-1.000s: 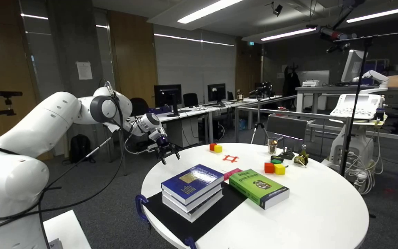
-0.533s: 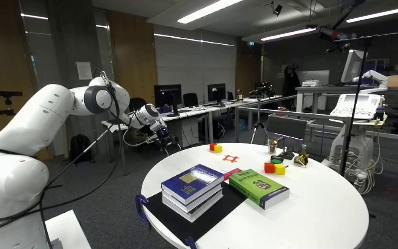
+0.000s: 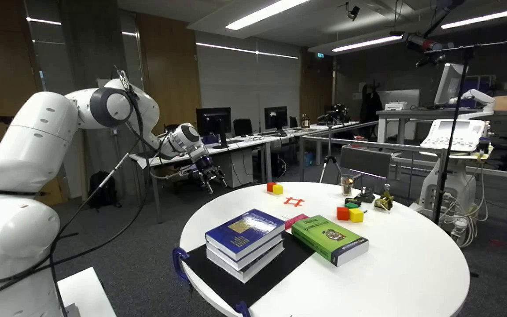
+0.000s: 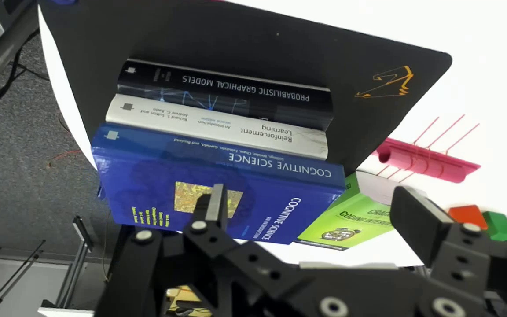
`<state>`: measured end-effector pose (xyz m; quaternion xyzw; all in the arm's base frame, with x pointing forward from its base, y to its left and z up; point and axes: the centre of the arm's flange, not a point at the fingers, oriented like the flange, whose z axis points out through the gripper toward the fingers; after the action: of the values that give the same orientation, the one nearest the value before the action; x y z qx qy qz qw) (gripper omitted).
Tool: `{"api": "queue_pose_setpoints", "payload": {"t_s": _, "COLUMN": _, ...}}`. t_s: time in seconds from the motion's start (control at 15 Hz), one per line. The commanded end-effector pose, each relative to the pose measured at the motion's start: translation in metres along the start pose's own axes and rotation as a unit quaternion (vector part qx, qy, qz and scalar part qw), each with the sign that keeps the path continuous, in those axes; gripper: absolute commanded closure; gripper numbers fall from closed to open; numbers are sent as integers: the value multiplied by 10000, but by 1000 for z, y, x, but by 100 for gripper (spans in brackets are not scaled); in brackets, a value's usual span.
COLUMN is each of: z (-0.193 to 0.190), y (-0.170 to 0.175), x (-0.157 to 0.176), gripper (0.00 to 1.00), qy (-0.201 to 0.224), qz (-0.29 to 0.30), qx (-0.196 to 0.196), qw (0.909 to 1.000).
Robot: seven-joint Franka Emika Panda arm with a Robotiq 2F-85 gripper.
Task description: Move the stack of books to the right
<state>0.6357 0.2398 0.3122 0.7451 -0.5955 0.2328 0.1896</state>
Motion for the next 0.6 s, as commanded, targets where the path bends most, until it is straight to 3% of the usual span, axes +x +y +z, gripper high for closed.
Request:
{"api": "queue_pose_setpoints", "payload": {"t_s": 0.0, "z": -11, "y": 52, "x": 35, "gripper": 0, "qy": -286, "qz": -546, "qx": 164, "qw": 9980}}
{"api": "queue_pose_setpoints", "payload": {"t_s": 0.53, "z": -19, "y": 109, "x": 83, "gripper": 0, "qy": -572, "qz": -1509, "qx": 178, "qw": 9867}}
